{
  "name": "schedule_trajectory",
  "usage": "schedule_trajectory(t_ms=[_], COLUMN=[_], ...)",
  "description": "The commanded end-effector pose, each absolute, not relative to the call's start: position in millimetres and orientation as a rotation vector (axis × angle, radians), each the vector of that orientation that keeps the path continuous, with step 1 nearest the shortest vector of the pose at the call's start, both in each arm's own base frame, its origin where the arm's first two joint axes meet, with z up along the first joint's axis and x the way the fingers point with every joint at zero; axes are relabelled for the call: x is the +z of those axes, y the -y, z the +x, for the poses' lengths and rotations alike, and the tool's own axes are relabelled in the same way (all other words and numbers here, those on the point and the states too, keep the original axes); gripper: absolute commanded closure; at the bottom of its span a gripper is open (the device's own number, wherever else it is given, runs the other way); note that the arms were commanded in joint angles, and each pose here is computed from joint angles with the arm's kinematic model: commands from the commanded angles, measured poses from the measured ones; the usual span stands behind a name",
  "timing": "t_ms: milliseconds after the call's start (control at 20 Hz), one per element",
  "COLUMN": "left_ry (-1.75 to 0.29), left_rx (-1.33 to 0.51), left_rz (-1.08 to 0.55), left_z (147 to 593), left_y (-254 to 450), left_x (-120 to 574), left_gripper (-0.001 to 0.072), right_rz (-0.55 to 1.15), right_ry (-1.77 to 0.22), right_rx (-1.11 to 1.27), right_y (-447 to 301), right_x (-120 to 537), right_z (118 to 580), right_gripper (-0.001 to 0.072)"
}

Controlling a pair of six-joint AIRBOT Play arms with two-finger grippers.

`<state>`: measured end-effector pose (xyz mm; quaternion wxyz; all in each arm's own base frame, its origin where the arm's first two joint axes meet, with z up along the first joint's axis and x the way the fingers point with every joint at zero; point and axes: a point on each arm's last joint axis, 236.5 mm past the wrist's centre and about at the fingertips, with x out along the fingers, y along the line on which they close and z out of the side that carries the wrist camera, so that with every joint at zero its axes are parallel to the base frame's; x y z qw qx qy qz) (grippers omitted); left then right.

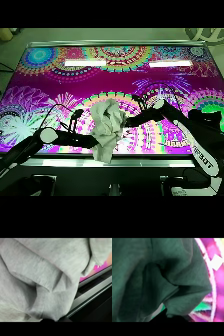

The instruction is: Fold the shirts.

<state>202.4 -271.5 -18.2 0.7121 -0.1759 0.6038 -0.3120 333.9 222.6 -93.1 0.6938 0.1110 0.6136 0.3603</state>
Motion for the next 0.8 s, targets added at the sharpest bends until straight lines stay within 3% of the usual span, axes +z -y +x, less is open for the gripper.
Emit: schedule_trajectory(t_ms=[0,150,300,400,500,600,750], left_ry=[-1.235,-1.0,-0.48,-0.102,0.175,0.338,0.366], left_rx=[-0.69,-0.556,-0.354,-0.301,-0.321,-0.323,-0.245], left_rz=[-0.328,-0.253,-0.266,-0.278,-0.274,-0.247,-0.18], left_z=[219,274,316,289,244,207,201], left_y=[245,176,91,64,64,64,50], left_x=[8,94,286,426,523,575,582], left_gripper=[0.068,0.068,0.068,0.068,0.068,0.068,0.068], right_rz=[0.129,-0.182,-0.381,-0.42,-0.435,-0.455,-0.507], right_ry=[-1.265,-1.034,-0.594,-0.285,-0.053,0.051,0.05], right_rx=[0.83,0.696,0.41,0.273,0.214,0.188,0.128], right_y=[-211,-134,-54,-34,-37,-40,-30], right_x=[-62,39,236,369,452,486,493], right_z=[365,426,454,411,352,302,264], right_gripper=[0.0689,0.0689,0.0689,0.0689,0.0689,0.0689,0.0689])
